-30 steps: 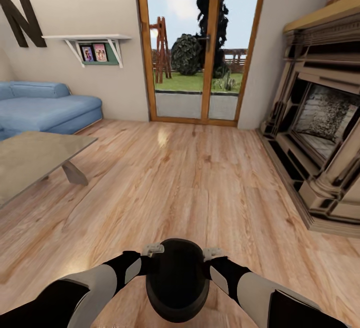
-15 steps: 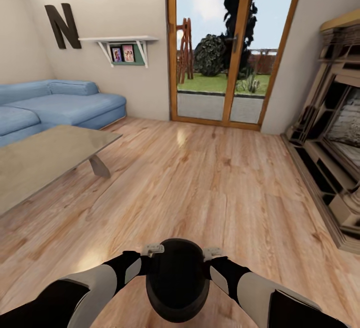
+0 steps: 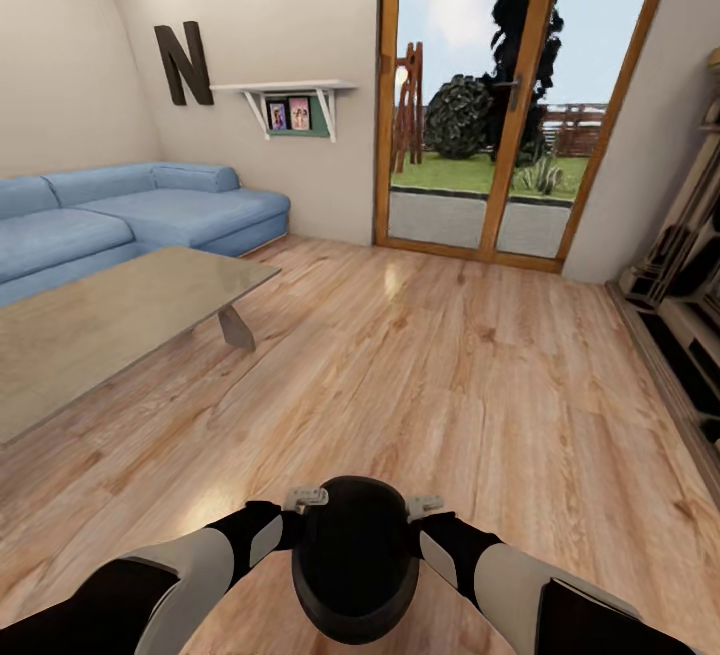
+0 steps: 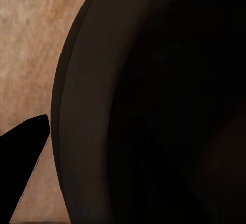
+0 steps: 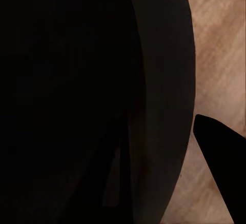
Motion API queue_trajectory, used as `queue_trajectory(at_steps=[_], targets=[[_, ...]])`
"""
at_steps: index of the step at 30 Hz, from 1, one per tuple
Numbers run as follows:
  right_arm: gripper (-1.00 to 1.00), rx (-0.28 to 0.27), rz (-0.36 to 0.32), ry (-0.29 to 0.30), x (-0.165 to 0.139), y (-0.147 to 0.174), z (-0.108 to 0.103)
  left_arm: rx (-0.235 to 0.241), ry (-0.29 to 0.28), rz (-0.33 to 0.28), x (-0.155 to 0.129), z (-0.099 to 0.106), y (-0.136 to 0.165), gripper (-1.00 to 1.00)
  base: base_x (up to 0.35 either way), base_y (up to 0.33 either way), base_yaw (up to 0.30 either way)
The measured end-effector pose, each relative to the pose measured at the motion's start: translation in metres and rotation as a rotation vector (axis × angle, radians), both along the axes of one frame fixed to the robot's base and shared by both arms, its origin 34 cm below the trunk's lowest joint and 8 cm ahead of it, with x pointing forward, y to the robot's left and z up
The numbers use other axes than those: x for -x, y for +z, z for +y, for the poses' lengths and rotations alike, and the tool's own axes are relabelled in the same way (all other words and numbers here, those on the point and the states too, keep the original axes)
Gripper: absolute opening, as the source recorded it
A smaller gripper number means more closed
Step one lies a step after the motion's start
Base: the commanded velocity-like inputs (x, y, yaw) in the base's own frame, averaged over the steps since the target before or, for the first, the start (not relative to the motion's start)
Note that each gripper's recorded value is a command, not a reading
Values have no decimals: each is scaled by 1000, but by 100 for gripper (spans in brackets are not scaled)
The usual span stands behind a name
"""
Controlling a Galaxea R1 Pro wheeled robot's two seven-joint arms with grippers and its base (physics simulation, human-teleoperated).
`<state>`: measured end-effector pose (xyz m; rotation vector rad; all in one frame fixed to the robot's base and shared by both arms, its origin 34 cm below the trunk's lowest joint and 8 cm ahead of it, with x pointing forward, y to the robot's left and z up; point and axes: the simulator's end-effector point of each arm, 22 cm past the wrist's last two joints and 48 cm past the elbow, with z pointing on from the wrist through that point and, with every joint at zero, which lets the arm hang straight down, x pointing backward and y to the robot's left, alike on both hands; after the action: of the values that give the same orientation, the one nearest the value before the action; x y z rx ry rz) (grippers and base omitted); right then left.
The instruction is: Place each of the two pumpkins and all three candles from the living room inside a cabinet in the living room (use any cabinet), then make sure every cabinet is closed, and position the cauldron so it is next to a table in the living room.
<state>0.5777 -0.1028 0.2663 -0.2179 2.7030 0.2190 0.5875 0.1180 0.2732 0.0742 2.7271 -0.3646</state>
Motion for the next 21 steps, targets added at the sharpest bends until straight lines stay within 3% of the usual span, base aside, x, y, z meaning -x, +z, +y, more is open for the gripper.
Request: queue_trajectory(at_steps=[21], targets=[[-100,0,-22,1,-5,11,0,0,1,-22,-5,0,11,-100,0,0,231]])
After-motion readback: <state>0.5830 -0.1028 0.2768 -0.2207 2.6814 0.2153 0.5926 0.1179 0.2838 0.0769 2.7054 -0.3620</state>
